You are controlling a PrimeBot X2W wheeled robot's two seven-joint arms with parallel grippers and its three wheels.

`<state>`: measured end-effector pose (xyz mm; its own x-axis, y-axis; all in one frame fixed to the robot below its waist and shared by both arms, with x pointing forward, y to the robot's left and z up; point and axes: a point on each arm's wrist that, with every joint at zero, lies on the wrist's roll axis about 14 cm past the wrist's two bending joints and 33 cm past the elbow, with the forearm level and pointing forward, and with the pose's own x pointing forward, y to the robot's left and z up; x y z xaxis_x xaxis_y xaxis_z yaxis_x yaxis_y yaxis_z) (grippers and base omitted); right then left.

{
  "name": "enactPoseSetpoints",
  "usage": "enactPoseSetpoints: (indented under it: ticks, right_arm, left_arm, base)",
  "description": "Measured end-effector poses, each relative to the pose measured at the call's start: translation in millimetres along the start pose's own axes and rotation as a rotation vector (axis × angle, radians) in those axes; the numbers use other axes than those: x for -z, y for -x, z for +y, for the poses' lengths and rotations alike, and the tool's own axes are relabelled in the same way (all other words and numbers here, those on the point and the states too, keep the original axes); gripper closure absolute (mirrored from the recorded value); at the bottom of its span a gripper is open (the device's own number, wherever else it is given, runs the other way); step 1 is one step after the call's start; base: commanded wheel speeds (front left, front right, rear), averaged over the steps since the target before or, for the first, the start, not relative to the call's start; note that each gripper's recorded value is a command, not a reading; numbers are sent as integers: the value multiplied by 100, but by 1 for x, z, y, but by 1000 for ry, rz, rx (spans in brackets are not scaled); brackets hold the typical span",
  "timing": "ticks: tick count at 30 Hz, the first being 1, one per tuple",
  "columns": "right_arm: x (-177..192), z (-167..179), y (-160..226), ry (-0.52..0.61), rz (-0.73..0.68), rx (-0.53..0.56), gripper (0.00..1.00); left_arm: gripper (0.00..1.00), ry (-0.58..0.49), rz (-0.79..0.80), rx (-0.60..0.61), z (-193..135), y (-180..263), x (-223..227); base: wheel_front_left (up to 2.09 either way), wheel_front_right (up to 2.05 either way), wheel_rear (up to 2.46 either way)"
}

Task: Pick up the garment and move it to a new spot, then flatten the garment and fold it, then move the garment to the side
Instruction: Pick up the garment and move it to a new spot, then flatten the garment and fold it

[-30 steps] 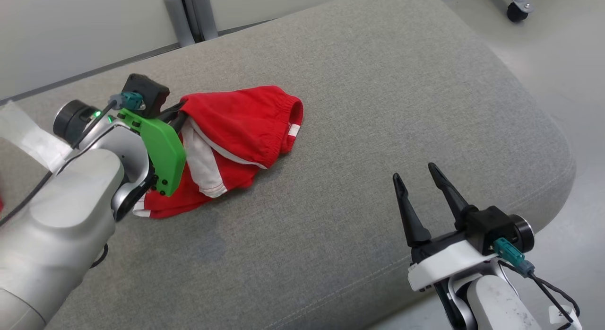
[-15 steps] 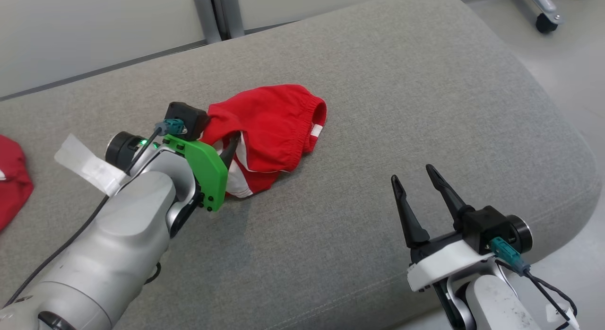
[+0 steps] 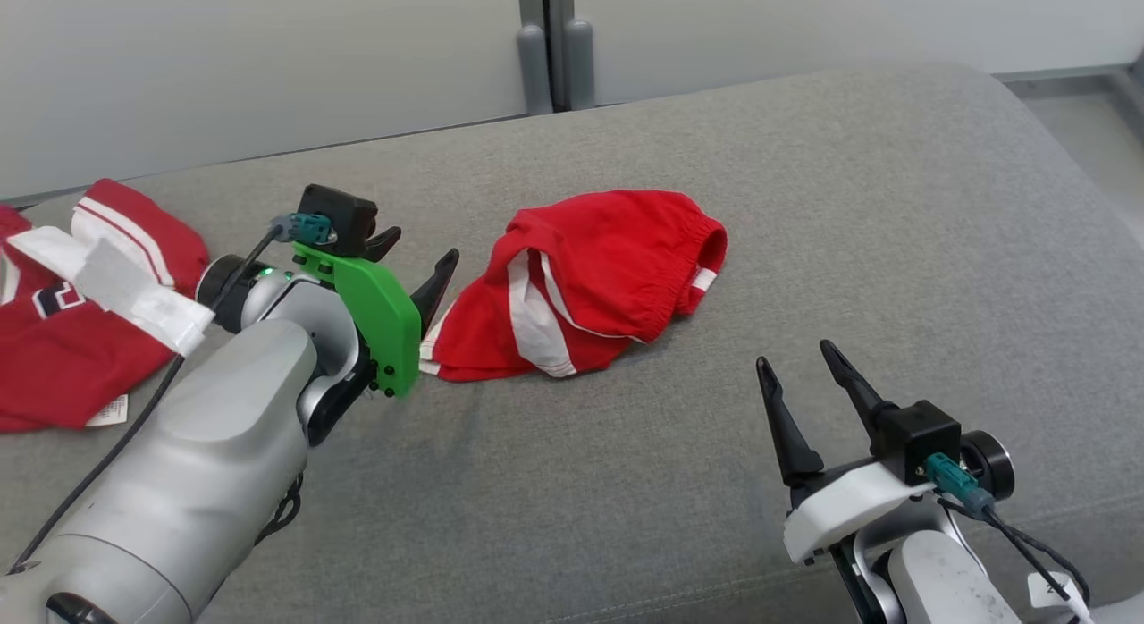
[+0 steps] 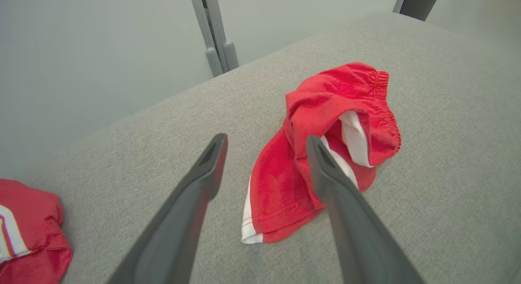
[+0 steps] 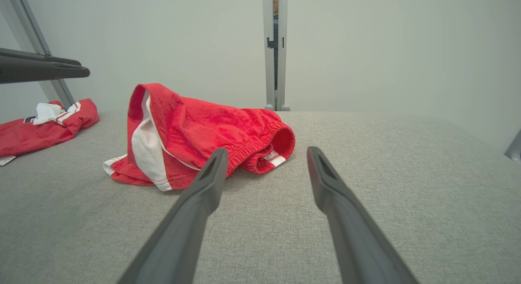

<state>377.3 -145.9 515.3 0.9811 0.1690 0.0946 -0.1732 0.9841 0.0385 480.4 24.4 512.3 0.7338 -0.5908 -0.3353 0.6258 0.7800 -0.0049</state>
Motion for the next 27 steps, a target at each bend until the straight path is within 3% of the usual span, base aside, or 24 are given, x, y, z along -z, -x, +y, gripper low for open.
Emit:
enactPoseSetpoints:
  ticks: [6, 15, 27]
  right_arm:
    - [7, 13, -23, -3, 39, -48, 0]
    - [39, 39, -69, -75, 170, -112, 0]
    - [108, 55, -93, -83, 388, -153, 0]
  left_arm:
    - [0, 95, -129, -98, 17, 29, -11]
    - [0, 279, -280, -198, -11, 62, 15]
    - [0, 291, -325, -333, -6, 93, 34]
  base:
    - [0, 0, 0]
    - [0, 0, 0]
    - [0, 0, 0]
